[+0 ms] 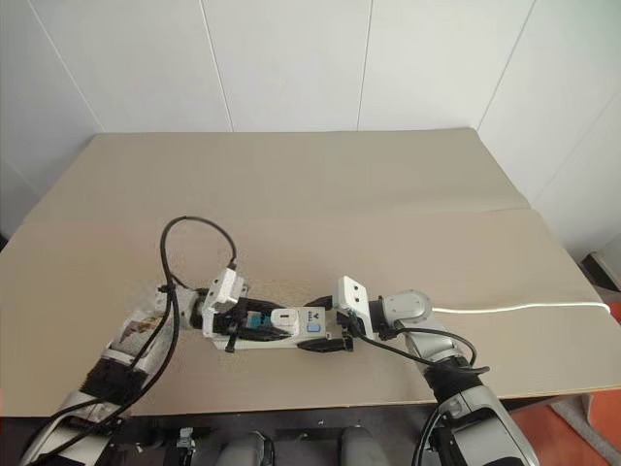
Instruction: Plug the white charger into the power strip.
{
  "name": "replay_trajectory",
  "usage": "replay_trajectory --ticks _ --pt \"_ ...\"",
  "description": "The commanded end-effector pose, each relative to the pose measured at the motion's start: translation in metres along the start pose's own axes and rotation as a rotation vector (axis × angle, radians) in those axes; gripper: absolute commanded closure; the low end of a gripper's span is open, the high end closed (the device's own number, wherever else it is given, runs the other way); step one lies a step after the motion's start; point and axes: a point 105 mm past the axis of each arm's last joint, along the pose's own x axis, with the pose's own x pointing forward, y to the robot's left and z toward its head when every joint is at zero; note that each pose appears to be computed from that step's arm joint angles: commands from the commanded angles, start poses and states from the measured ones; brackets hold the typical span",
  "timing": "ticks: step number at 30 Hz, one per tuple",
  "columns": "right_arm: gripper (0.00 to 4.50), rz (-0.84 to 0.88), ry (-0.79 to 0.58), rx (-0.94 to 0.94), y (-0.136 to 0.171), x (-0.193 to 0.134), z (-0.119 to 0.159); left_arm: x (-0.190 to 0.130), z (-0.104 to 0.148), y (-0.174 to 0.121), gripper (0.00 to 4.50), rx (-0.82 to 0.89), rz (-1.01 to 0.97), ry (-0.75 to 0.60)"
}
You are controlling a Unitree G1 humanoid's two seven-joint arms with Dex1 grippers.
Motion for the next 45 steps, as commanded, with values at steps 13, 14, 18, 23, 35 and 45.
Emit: replay_trajectory --ticks 13,14,18,23,35,45 --pt "1.08 0.025 0.083 0.077 0.009 -0.001 -0.024 -0.03 0.05 0.001 0.01 0.091 0.006 -0.026" --pt "0.73 0.017 0.079 0.082 0.008 -0.002 -0.023 -0.033 0.054 0.002 0.0 0.094 0.016 -0.032" --pt "0.02 -0.008 0.075 0.07 0.002 -0.01 -0.019 -0.04 0.061 0.003 0.0 0.115 0.038 -0.039" --pt "0.02 -0.065 0.031 0.036 -0.005 -0.034 0.002 -0.046 0.059 0.002 0.0 0.112 0.057 -0.035" --pt "0.02 -0.215 0.026 -0.098 -0.003 -0.103 0.048 -0.077 0.055 -0.003 0.0 0.101 0.144 0.002" --pt "0.02 -0.33 0.128 -0.071 0.022 -0.157 0.051 -0.132 0.039 -0.012 0.0 0.082 0.353 0.217"
